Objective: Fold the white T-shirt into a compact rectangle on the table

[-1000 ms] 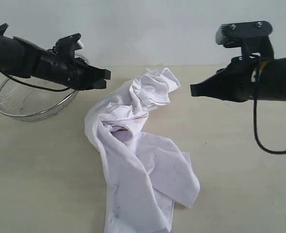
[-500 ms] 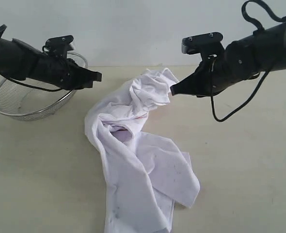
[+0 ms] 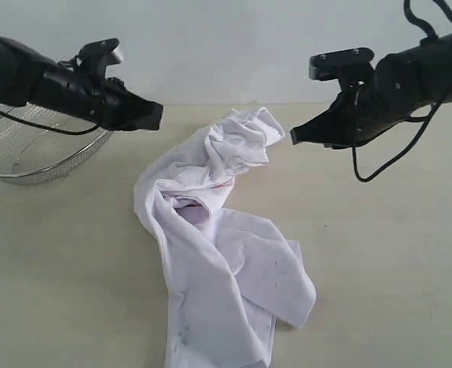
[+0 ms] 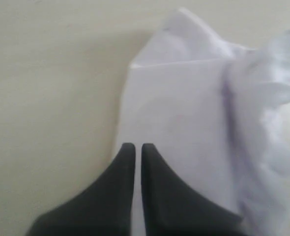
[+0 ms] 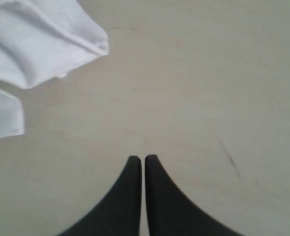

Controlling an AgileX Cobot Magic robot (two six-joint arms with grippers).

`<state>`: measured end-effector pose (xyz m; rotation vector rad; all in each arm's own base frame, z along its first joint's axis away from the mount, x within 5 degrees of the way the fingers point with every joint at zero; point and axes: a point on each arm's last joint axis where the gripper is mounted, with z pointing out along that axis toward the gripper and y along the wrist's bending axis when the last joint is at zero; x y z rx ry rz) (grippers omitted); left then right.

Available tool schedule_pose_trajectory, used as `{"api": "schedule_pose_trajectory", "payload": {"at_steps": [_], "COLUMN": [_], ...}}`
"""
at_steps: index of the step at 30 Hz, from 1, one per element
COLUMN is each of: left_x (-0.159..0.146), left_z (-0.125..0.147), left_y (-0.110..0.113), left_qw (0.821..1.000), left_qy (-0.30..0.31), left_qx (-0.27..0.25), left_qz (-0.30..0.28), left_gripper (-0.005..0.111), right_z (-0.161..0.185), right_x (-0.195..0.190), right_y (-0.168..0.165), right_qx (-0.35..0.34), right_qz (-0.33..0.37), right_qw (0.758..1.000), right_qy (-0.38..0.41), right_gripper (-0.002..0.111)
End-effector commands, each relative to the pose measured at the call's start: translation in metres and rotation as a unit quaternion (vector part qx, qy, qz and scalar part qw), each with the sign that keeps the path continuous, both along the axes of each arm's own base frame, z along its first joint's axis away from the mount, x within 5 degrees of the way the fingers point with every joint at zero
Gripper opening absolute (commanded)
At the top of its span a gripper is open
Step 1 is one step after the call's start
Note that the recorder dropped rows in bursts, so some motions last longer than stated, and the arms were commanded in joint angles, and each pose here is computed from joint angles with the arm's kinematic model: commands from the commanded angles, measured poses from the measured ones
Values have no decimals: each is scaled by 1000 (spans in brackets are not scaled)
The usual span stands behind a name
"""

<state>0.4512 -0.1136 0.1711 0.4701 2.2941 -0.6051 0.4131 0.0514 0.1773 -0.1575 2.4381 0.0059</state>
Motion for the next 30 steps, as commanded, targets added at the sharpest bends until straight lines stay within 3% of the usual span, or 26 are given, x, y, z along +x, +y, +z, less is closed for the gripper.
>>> {"api": "schedule_pose_trajectory", "payload": {"at_steps": [1, 7, 11, 13, 15, 25, 28, 30], "left_x": [-15, -20, -21, -19, -17, -14, -15, -16], "left_z": [34, 17, 6, 4, -1, -46, -60, -68], "left_y": [-37, -66, -73, -73, -72, -75, -77, -78], "left_qw": [998, 997, 997, 999, 1000, 999, 999, 998], "left_qy": [-46, -47, -32, -21, -8, 31, 47, 60], "left_qx": [2, 27, 22, 5, -6, 11, 15, 13], "left_qz": [-48, -60, -61, -36, -9, 4, 1, -3], "left_gripper": [5, 8, 36, 56, 68, 68, 58, 42], "right_z": [9, 8, 15, 21, 26, 56, 62, 66], "right_x": [1, -2, -3, -4, -5, -12, -15, -16], "right_y": [-26, -30, -30, -30, -30, -30, -31, -31], "right_qx": [2, -4, -8, -7, -6, -2, -3, -4], "right_qz": [-32, -35, -26, -26, -26, -27, -27, -26], "right_qw": [999, 999, 1000, 1000, 1000, 999, 999, 998], "right_qy": [-1, 13, 6, -2, -9, -41, -46, -51], "right_gripper": [0, 0, 0, 0, 0, 0, 0, 0]}}
